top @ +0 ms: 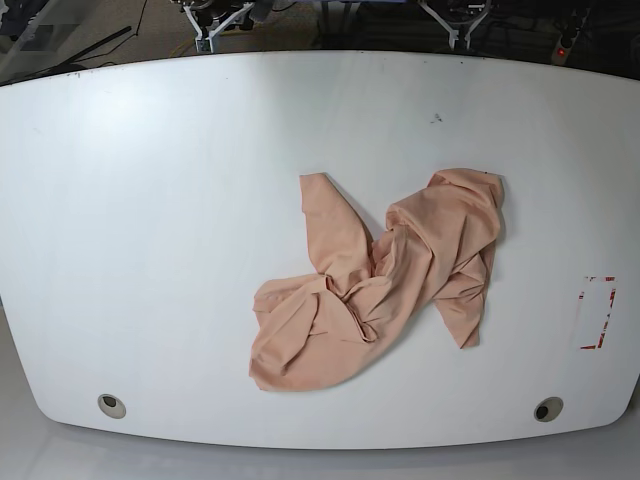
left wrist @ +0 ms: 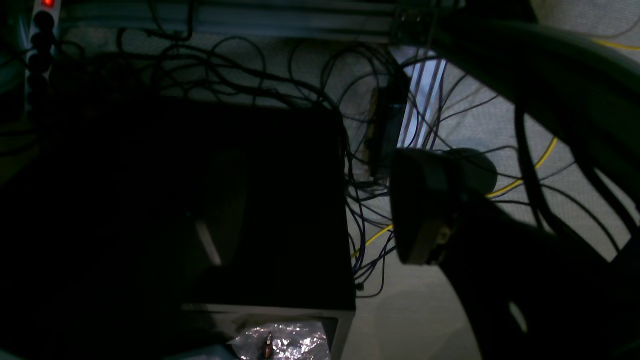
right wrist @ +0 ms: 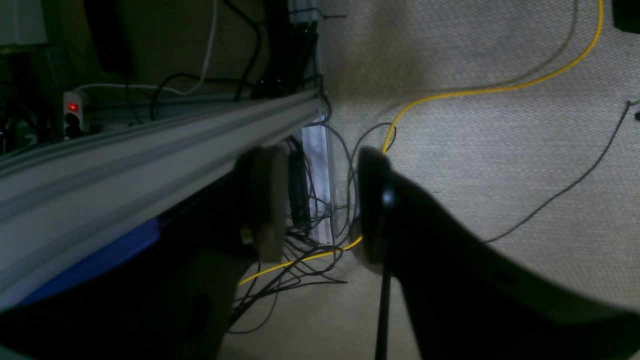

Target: Fold the T-shirt properly

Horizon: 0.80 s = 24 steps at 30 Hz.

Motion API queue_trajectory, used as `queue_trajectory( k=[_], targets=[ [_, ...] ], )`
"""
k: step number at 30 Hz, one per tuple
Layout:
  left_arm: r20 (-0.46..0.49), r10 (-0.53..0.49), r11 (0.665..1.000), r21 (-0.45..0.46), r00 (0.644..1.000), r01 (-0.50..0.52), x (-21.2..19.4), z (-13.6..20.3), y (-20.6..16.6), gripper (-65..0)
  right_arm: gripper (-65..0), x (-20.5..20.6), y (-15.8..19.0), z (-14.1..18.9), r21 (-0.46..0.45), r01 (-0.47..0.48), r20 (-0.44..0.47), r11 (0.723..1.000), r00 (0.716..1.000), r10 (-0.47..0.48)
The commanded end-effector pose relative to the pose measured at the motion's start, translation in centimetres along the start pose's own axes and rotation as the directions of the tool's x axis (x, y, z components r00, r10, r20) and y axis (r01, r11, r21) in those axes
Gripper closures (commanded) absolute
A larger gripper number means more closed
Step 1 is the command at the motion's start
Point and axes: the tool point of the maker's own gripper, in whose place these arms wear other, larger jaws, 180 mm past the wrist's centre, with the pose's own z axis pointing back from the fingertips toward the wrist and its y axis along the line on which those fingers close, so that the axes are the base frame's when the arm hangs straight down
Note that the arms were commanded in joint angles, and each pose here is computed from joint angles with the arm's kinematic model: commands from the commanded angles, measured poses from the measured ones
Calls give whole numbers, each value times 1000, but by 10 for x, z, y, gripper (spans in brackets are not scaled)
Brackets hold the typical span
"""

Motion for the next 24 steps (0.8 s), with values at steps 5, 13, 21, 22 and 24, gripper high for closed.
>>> queue_trajectory(
  k=[5, 13, 21, 22, 24],
  targets=[
    [-11, -1, 1000, 1, 1000, 1, -10, 1, 1, -413, -222, 1, 23, -7, 36, 17, 11, 999, 1000, -17],
    [-11, -1, 1000, 1, 1000, 1, -10, 1, 1, -413, -222, 0, 26, -8, 40, 18, 10, 999, 1000, -18],
    [-18, -2, 1000, 3, 1000, 3, -17, 3, 2, -413, -217, 4, 26, -8, 40, 21, 28, 999, 999, -22],
    [-18, -4, 1000, 3, 1000, 4, -20, 3, 2, -413, -217, 5, 26, -6, 42, 12, 39, 999, 999, -14],
    [-2, -8, 1000, 2, 1000, 8, -18, 5, 2, -413, -217, 1, 27, -2, 48, -1, 54, 999, 999, -2]
  ],
)
